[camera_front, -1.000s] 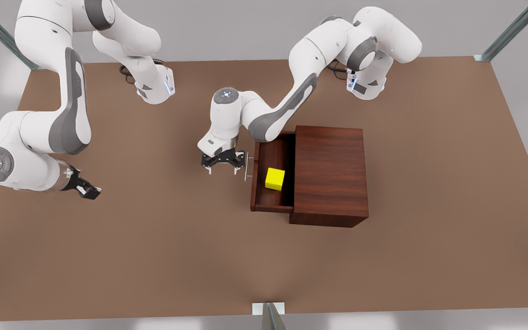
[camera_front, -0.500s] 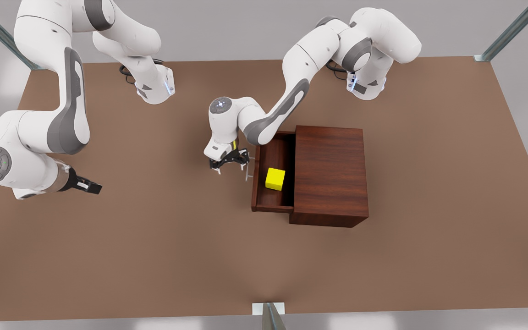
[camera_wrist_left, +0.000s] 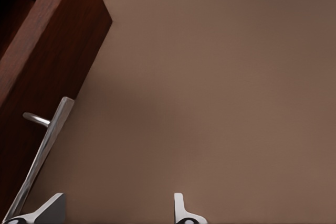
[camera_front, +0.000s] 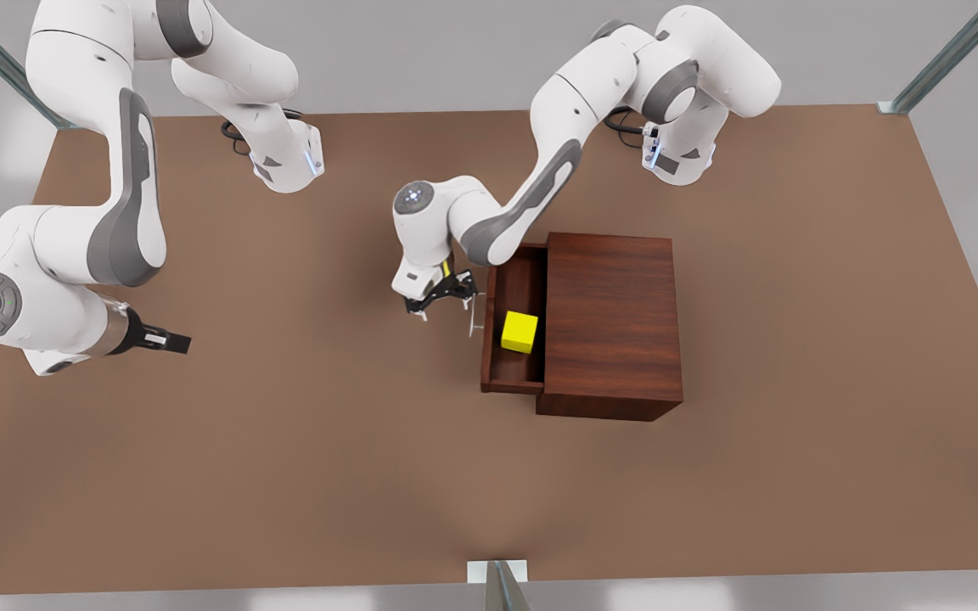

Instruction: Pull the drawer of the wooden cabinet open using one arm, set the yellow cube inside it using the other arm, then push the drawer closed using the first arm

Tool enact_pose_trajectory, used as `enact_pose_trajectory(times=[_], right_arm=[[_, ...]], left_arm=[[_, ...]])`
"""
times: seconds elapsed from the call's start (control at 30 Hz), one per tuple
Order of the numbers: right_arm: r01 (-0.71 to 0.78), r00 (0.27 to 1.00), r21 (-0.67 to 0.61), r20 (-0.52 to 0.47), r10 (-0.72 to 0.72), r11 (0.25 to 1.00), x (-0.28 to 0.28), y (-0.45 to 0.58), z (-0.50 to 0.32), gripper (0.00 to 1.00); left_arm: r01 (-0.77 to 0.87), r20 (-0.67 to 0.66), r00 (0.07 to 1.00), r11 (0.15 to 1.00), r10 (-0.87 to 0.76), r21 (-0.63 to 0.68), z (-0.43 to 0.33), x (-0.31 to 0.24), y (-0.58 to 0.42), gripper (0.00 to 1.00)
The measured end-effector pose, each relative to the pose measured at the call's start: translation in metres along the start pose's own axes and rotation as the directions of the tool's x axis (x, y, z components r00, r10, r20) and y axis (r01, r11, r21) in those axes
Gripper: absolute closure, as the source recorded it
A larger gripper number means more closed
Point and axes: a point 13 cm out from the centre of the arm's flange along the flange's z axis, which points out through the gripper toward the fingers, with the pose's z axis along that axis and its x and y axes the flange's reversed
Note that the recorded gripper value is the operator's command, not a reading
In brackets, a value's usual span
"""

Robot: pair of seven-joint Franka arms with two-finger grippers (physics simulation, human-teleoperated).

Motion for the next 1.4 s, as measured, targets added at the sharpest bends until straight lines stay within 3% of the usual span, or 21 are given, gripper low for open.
enact_pose_trajectory(times=[1.4], right_arm=[[0.095,0.995,0.006,-0.007,-0.095,0.995,0.003,0.002,-0.008,0.0]], left_arm=[[-0.008,-0.051,0.999,0.99,0.001,-0.14,0.02,-0.075,0.099,0.0]])
